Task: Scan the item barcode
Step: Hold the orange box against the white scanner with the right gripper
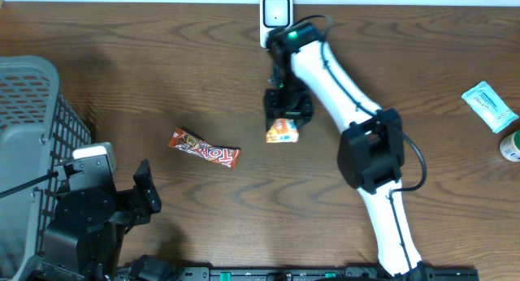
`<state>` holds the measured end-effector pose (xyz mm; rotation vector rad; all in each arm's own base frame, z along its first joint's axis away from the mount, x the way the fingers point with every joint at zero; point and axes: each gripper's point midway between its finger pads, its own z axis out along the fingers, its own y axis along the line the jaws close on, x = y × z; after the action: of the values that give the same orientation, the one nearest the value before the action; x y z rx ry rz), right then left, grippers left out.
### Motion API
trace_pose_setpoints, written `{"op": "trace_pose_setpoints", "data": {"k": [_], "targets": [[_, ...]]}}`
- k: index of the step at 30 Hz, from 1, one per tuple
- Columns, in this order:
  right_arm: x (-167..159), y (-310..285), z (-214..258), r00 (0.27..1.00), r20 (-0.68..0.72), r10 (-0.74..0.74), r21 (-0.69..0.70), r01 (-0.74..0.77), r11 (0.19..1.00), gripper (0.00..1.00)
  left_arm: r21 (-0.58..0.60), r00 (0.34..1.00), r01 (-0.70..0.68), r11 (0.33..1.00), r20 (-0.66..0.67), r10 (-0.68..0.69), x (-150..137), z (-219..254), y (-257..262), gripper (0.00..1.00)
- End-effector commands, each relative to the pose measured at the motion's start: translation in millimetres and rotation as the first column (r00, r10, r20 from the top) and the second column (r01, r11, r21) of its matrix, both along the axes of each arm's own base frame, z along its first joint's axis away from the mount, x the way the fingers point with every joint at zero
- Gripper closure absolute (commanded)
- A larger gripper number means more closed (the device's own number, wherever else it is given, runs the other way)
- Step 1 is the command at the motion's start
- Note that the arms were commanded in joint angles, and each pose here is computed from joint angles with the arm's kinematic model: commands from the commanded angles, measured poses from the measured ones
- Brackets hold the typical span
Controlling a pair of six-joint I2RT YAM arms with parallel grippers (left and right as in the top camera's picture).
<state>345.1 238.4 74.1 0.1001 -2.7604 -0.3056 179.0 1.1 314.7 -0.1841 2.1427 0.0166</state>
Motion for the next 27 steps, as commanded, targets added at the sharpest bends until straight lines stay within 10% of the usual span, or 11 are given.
{"op": "trace_pose_setpoints", "data": {"k": [1,18,27], "targets": [[9,-8,12,1.000,-0.007,0.027,0.133,-0.026,0.991,0.41,-0.001,1.000,-0.018,1.000,0.001,0.018,-1,0,3,0.16],[22,-30,19,0.997,-0.045,-0.065,0.205,0.073,0.976,0.41,-0.001,1.000,-0.018,1.000,0.001,0.018,-1,0,3,0.16],[89,-10,9,0.963,0.262,-0.061,0.278,-0.015,0.960,0.50,-0.001,1.000,-0.018,1.000,0.001,0.018,-1,0,3,0.16]]}}
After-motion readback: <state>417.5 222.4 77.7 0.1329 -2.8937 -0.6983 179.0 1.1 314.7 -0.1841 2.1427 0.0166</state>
